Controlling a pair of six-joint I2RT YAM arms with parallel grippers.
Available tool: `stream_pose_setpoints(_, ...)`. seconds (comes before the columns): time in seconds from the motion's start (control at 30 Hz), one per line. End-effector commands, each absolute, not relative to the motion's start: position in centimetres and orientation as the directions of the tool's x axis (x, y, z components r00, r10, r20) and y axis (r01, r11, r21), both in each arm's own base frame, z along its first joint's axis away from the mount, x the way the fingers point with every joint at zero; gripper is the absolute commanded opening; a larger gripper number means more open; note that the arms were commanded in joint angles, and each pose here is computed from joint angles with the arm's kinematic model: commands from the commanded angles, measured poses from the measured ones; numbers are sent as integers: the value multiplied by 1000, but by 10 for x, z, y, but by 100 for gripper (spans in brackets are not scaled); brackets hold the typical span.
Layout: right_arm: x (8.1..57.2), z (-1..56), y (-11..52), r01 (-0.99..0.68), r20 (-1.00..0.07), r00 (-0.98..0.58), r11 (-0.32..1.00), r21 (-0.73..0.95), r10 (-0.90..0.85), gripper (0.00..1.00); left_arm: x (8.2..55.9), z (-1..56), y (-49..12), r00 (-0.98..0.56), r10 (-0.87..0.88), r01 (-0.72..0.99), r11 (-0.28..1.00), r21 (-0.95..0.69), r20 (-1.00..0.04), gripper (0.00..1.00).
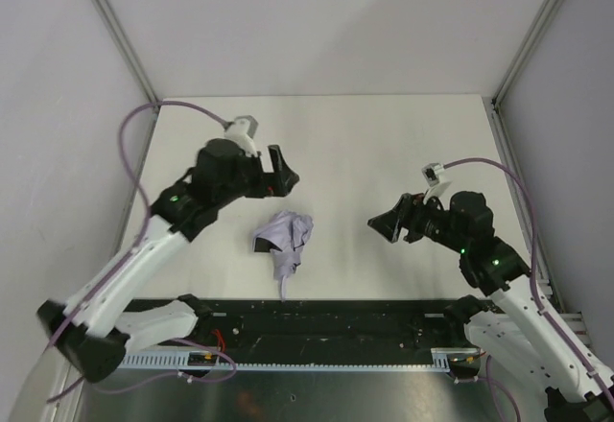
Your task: Put away the umbrella
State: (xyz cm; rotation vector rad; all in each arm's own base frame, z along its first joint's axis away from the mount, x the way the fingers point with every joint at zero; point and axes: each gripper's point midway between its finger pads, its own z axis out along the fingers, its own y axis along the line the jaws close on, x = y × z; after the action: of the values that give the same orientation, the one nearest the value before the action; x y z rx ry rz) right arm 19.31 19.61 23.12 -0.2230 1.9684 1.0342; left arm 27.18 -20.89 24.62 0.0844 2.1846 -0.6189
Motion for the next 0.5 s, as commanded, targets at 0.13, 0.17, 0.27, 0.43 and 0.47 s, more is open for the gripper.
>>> stream_pose_setpoints(0.13, 205, 306, 112, -250, -870, -411, 884, 395, 273, 81, 220, 414, -188, -319, -260, 544, 738, -400, -912, 100)
stream_pose_setpoints(0.17, 203, 315, 99, -207, -882, -386, 906, 369, 271, 83, 212, 428, -185, -292, -276, 563, 724, -398, -916, 99)
stream_pose_setpoints(0.27, 191, 341, 63, -102, -912, -313, 946, 309, 264, 88, 193, 460, -173, -206, -322, 611, 695, -379, -924, 99)
stream_pose_setpoints(0.43, 151, 399, 23, -66, -941, -138, 945, 321, 310, 98, 173, 497, -149, -54, -402, 634, 693, -342, -914, 99)
stream_pose_setpoints(0.47, 143, 408, 17, -69, -940, -103, 941, 333, 325, 98, 170, 501, -146, -34, -412, 637, 693, -337, -911, 99)
